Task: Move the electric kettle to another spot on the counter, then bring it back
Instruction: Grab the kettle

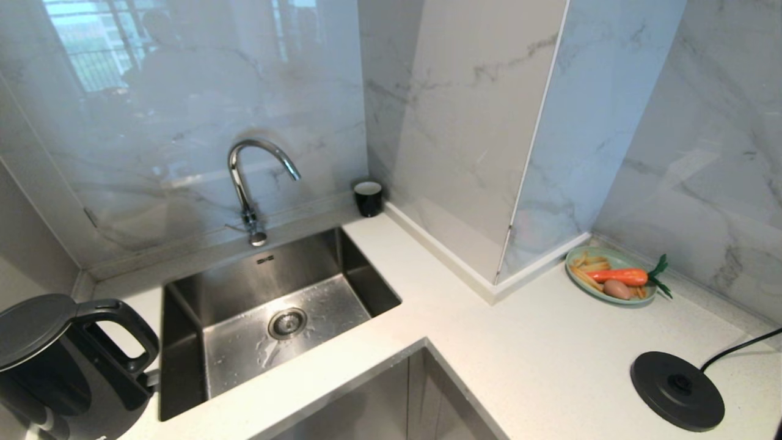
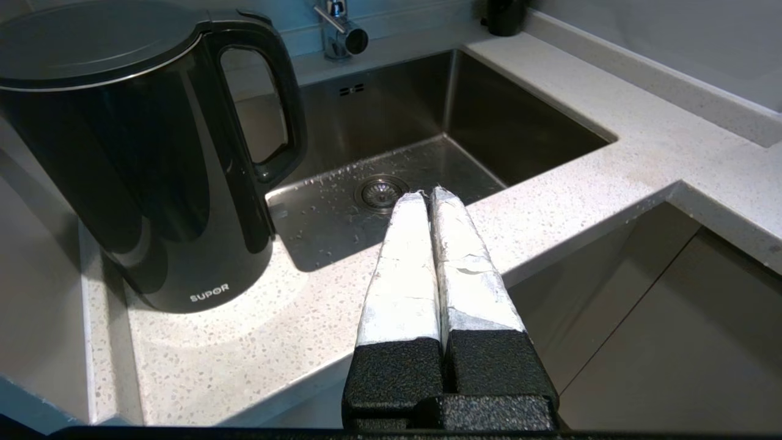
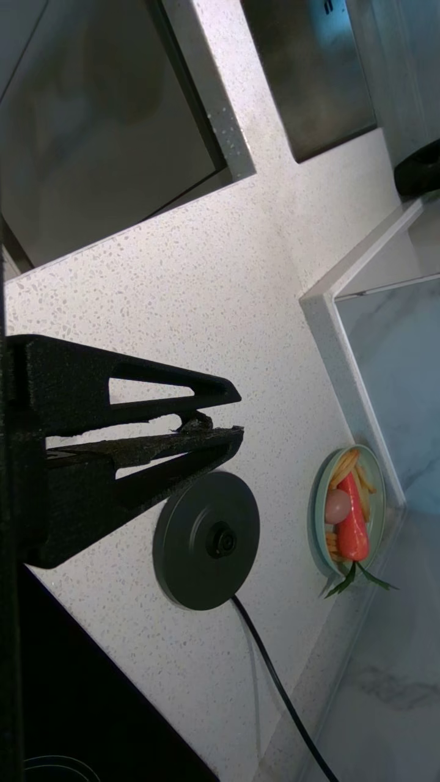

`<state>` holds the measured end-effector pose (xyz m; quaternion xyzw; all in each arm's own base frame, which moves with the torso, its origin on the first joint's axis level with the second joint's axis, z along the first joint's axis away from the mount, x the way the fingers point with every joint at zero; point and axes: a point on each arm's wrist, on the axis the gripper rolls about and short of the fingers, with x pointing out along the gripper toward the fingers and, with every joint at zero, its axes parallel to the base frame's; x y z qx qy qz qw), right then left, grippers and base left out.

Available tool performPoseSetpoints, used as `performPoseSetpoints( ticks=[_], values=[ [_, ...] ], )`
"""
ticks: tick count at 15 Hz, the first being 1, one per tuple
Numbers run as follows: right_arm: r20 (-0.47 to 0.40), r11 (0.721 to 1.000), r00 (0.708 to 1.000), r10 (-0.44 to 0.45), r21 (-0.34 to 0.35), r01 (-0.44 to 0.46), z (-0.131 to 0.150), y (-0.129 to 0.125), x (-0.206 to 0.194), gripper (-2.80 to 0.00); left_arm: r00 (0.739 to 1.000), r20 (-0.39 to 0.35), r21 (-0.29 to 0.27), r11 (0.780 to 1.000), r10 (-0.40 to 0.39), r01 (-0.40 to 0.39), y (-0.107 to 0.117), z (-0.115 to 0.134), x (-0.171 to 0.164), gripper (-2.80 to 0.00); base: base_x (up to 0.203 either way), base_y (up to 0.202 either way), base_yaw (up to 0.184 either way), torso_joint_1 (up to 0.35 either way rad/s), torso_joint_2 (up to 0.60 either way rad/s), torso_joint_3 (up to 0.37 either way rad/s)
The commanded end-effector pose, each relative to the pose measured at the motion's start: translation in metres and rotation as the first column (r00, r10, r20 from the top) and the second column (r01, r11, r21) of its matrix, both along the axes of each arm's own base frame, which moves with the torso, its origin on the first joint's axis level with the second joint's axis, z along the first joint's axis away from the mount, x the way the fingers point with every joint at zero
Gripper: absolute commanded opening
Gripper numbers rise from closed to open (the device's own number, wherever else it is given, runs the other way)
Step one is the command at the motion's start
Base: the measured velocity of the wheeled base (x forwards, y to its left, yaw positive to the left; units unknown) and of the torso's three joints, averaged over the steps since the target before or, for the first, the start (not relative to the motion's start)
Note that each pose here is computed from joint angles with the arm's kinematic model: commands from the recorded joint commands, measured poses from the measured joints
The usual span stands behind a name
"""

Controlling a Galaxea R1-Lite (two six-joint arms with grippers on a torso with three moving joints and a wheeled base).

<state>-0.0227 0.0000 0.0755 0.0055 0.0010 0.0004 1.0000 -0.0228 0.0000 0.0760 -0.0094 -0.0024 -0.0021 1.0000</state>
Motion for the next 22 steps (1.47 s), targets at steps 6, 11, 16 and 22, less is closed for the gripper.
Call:
performPoseSetpoints(
  ticks=[6, 11, 16, 22],
  values=[
    [0.000, 1.000, 1.000, -0.001, 0.001, 0.001, 0.000, 0.000, 0.000, -2.80, 1.000, 0.001, 0.001, 1.000, 0.002, -0.002, 0.000, 0.000, 0.000, -2.80, 0.000, 0.000, 0.000, 0.000, 0.00, 0.000],
    [0.000, 1.000, 1.000, -0.001, 0.001, 0.001, 0.000, 0.000, 0.000, -2.80, 0.996, 0.091, -0.016, 1.000, -0.007, 0.009, 0.000, 0.039, -0.007, -2.80, 0.000, 0.000, 0.000, 0.000, 0.00, 0.000],
    [0.000, 1.000, 1.000, 0.001, 0.001, -0.001, 0.000, 0.000, 0.000, -2.80, 0.996, -0.081, -0.034, 0.998, -0.048, 0.046, -0.001, 0.074, 0.020, -2.80, 0.000, 0.000, 0.000, 0.000, 0.00, 0.000],
    [0.000, 1.000, 1.000, -0.001, 0.003, 0.001, 0.000, 0.000, 0.000, -2.80, 0.903, -0.429, -0.132, 0.991, -0.031, -0.029, 0.000, 0.104, 0.108, -2.80, 0.000, 0.000, 0.000, 0.000, 0.00, 0.000]
  ],
)
